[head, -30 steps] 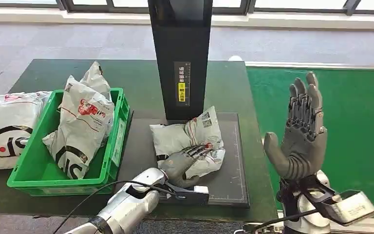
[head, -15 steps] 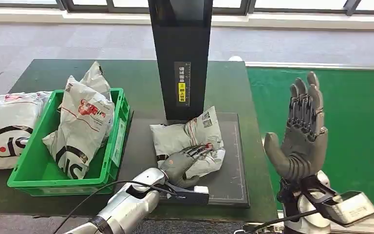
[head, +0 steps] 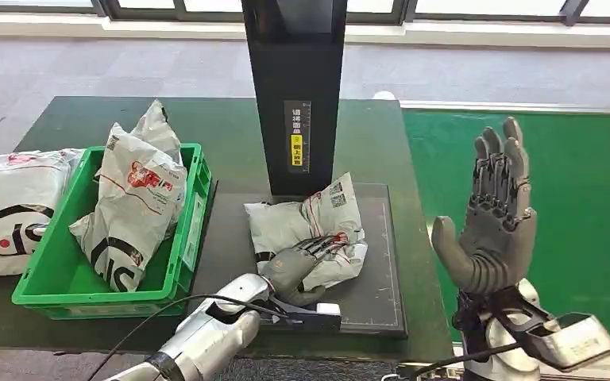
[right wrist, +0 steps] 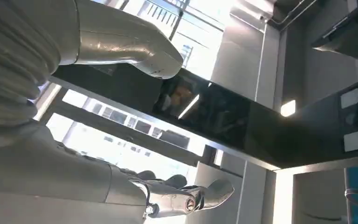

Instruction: Moved the parcel from conveyor to table for the left to box.

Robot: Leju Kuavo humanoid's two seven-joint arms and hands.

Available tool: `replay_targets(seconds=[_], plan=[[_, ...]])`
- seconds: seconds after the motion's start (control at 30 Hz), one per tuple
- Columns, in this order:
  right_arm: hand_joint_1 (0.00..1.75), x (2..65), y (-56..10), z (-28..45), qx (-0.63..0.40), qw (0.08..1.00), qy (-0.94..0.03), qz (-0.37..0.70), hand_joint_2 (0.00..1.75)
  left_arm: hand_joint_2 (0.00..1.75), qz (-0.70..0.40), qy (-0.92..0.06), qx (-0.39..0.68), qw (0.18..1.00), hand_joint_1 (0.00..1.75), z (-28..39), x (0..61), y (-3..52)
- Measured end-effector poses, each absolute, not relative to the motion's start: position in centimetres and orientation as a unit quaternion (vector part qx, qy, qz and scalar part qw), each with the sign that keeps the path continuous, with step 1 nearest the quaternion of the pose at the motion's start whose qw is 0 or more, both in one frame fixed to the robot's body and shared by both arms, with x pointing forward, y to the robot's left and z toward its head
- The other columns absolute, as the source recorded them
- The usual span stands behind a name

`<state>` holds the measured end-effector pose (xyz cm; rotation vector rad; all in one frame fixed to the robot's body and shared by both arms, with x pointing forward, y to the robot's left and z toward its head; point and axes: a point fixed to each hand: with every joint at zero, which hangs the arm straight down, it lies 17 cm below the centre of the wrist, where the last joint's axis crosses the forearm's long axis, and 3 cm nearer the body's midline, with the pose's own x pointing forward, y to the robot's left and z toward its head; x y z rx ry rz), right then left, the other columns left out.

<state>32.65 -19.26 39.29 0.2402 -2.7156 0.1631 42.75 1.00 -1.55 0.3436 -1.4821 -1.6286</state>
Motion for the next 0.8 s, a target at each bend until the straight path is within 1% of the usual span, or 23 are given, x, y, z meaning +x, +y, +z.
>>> replay_targets(seconds=[0.13, 0.33, 0.43, 0.5, 0.63, 0.73, 0.8], plan=[[0.00, 32.4, -19.4, 39.1, 0.081, 0.206, -0.973, 0.056, 1.75, 1.75, -0.630, -0.631, 0.171, 0.419, 1.75, 0.5, 43.6, 0.9], [0.00, 32.1, -19.6, 39.1, 0.077, 0.206, -0.974, 0.054, 1.75, 1.75, -0.616, -0.649, 0.183, 0.408, 1.75, 1.8, 44.0, 0.6], [0.00, 31.8, -19.7, 39.2, 0.075, 0.205, -0.975, 0.051, 1.75, 1.75, -0.590, -0.681, 0.195, 0.388, 1.75, 4.2, 44.2, 0.2], [0.00, 31.6, -19.8, 39.1, 0.074, 0.205, -0.975, 0.050, 1.75, 1.75, -0.568, -0.705, 0.205, 0.373, 1.75, 6.1, 44.5, -0.1], [0.00, 31.3, -20.0, 39.1, 0.068, 0.206, -0.975, 0.046, 1.75, 1.75, -0.479, -0.775, 0.235, 0.338, 1.75, 12.5, 44.2, 0.3], [0.00, 31.1, -20.2, 39.0, 0.069, 0.207, -0.975, 0.040, 1.75, 1.75, -0.402, -0.823, 0.251, 0.312, 1.75, 17.3, 43.4, 1.7], [0.00, 31.0, -20.3, 39.0, 0.072, 0.208, -0.975, 0.036, 1.75, 1.75, -0.370, -0.840, 0.260, 0.299, 1.75, 19.5, 42.9, 2.7]])
